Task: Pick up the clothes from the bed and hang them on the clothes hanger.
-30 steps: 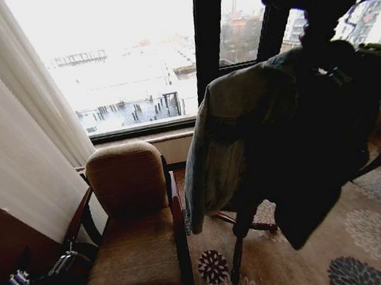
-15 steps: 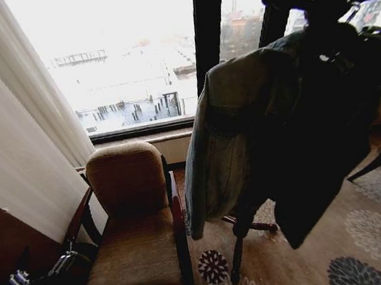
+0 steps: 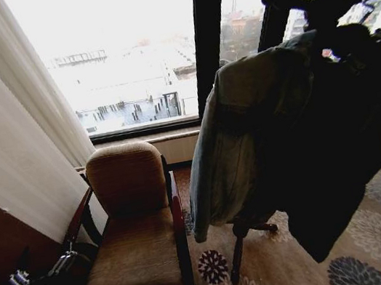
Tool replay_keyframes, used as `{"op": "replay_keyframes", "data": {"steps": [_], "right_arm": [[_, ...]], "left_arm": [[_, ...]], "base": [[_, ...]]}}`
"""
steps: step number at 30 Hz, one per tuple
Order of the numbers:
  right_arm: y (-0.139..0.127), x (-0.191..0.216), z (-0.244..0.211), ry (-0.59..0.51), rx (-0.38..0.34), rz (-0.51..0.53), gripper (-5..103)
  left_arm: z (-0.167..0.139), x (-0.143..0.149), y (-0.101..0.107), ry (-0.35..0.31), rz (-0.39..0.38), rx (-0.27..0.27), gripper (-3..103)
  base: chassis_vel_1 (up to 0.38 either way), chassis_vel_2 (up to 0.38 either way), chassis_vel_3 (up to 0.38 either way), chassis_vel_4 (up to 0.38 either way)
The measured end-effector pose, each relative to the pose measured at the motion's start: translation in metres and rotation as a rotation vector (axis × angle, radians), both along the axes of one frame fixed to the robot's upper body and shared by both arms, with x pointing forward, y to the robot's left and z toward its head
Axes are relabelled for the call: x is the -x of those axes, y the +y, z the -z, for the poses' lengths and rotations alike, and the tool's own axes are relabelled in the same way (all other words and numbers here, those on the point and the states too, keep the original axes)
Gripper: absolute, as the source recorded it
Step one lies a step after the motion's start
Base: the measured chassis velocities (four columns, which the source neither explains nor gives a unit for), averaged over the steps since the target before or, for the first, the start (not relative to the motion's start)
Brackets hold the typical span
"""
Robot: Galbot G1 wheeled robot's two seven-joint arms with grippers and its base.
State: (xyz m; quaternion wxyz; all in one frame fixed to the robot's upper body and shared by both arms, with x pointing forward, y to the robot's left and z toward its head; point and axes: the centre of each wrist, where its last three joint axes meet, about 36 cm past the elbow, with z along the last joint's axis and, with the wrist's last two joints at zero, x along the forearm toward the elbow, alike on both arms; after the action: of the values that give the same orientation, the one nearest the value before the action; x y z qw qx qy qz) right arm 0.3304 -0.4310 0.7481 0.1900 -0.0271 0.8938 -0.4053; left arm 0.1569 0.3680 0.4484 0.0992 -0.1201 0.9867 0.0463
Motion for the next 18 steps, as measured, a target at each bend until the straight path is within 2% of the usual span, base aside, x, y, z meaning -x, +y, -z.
{"op": "replay_keyframes", "data": {"steps": [18], "right_arm": [[-0.017,-0.011,-0.008,-0.020,-0.020,0.024,20]], "left_arm": [[0.000,0.000,0.000,0.000,0.000,0.000,100]], "base": [[0.000,0.000,0.000,0.000]]}}
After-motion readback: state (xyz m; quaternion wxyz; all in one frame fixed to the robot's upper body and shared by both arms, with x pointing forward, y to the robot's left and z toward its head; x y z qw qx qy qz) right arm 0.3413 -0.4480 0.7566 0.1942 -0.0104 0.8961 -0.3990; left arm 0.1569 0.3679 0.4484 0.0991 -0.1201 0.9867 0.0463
